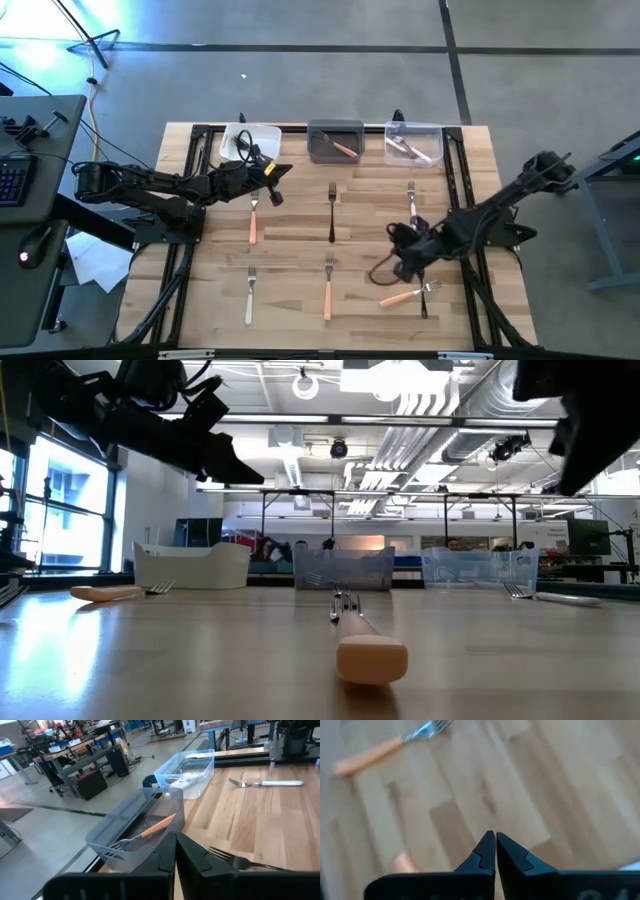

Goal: Sort silverware by color (type)
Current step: Put the bottom right orange fork into the black bin

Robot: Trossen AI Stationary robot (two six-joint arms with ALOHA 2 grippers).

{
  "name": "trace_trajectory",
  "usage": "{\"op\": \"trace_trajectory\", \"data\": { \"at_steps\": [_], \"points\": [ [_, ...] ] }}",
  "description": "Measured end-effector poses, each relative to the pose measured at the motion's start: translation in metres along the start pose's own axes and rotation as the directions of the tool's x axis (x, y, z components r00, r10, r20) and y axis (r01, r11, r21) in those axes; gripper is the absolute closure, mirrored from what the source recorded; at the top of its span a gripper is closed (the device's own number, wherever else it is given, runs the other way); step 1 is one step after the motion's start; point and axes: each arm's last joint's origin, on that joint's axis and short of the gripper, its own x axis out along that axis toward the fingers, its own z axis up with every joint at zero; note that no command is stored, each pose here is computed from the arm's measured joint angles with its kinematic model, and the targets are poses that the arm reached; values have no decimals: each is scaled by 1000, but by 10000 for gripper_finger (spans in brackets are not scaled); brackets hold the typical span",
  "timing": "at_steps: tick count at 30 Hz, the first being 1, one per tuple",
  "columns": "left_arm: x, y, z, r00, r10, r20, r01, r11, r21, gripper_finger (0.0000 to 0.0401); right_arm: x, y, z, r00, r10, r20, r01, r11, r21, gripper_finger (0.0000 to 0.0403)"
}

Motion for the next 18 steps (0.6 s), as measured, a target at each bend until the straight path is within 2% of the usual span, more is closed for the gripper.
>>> {"op": "trace_trajectory", "data": {
  "at_steps": [6, 11, 14, 18],
  "points": [
    [1, 2, 0, 1000, 8, -3, -8, 1000, 1, 401, 0, 21, -9, 984, 10, -178, -20, 998, -55, 402],
    [2, 6, -1, 1000, 26, -9, -26, 1000, -4, 401, 4, 49, -23, 948, -41, -316, 2, 993, -122, 393],
    [2, 8, -2, 999, 33, -14, -33, 999, -4, 401, 9, 64, -32, 925, -61, -374, -3, 986, -167, 366],
    [3, 9, -3, 999, 40, -17, -41, 999, -5, 401, 22, 74, -45, 878, -85, -471, -12, 980, -199, 310]
  ]
}}
